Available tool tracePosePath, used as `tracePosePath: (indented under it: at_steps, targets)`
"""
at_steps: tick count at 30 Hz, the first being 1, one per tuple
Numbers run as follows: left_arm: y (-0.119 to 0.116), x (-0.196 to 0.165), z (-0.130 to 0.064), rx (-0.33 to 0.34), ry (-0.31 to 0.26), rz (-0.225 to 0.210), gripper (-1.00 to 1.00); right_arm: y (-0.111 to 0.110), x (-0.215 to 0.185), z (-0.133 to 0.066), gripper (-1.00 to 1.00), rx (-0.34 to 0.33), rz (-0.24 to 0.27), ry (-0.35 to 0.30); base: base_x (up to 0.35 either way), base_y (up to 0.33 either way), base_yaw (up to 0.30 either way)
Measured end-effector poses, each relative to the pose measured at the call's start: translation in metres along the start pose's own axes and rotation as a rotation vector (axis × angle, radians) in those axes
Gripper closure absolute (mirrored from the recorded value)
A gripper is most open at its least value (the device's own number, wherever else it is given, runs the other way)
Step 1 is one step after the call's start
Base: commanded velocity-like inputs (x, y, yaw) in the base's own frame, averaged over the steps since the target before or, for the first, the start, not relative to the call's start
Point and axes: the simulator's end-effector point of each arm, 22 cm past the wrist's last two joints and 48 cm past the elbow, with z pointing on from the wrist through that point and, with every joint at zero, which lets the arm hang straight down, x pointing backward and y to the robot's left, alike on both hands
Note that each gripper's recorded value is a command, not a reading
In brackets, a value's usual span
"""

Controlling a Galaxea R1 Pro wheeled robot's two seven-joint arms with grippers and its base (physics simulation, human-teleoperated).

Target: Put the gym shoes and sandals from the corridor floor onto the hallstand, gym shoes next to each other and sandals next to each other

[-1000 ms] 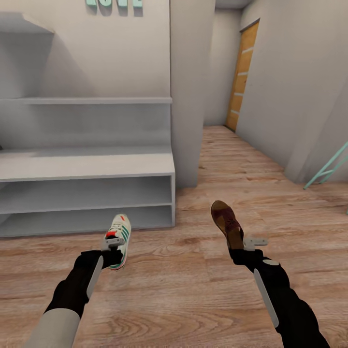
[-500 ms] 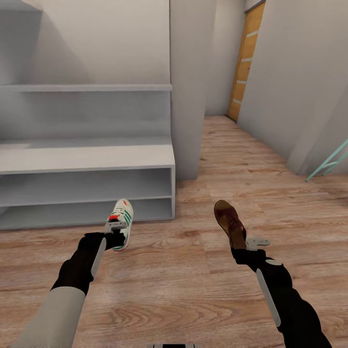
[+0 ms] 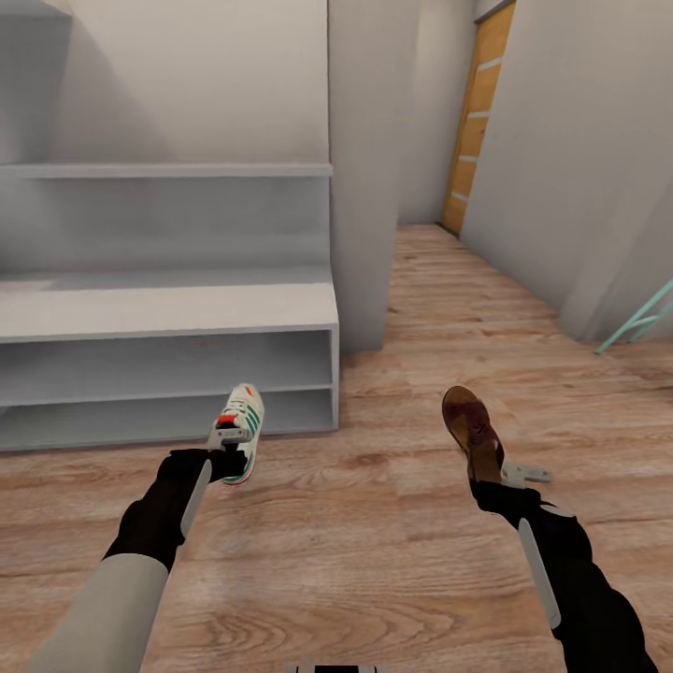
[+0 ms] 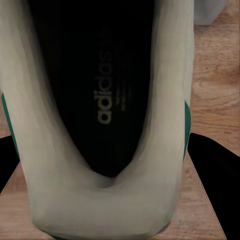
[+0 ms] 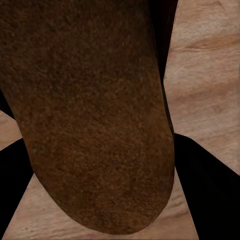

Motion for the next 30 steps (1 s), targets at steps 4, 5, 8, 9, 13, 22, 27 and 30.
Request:
tracePosePath:
  at_steps: [4, 5, 8, 9, 13, 22, 27, 30]
  targets:
    - [-0.0001, 0.0000, 0.0000, 0.000, 0.000, 0.001, 1.00, 0.0000, -0.0002, 0.0000, 1.00, 0.000, 0.000, 0.000, 0.304, 0.000, 0.000]
    - [-0.0002, 0.0000, 0.0000, 0.000, 0.000, 0.001, 1.00, 0.0000, 0.0000, 0.0000, 1.00, 0.000, 0.000, 0.000, 0.302, 0.000, 0.000]
    - [-0.0002, 0.0000, 0.0000, 0.000, 0.000, 0.001, 1.00, 0.0000, 0.0001, 0.0000, 1.00, 0.000, 0.000, 0.000, 0.327, 0.000, 0.000]
    - [-0.0001, 0.0000, 0.0000, 0.000, 0.000, 0.001, 1.00, 0.0000, 0.0001, 0.0000, 1.00, 0.000, 0.000, 0.000, 0.338, 0.000, 0.000]
    - [0.0001, 0.0000, 0.0000, 0.000, 0.000, 0.000, 1.00, 0.0001, -0.0001, 0.0000, 1.00, 0.000, 0.000, 0.000, 0.346, 0.000, 0.000]
    - [0.0002, 0.0000, 0.0000, 0.000, 0.000, 0.000, 1.00, 0.0001, -0.0001, 0.0000, 1.00, 0.000, 0.000, 0.000, 0.349, -0.013, 0.000]
    - [0.0002, 0.0000, 0.0000, 0.000, 0.000, 0.000, 1.00, 0.0000, 0.0000, 0.0000, 1.00, 0.000, 0.000, 0.000, 0.348, -0.085, 0.000]
    - [-0.0002, -0.0001, 0.0000, 0.000, -0.001, 0.001, 1.00, 0.0000, -0.0001, 0.0000, 1.00, 0.000, 0.000, 0.000, 0.344, -0.092, 0.000]
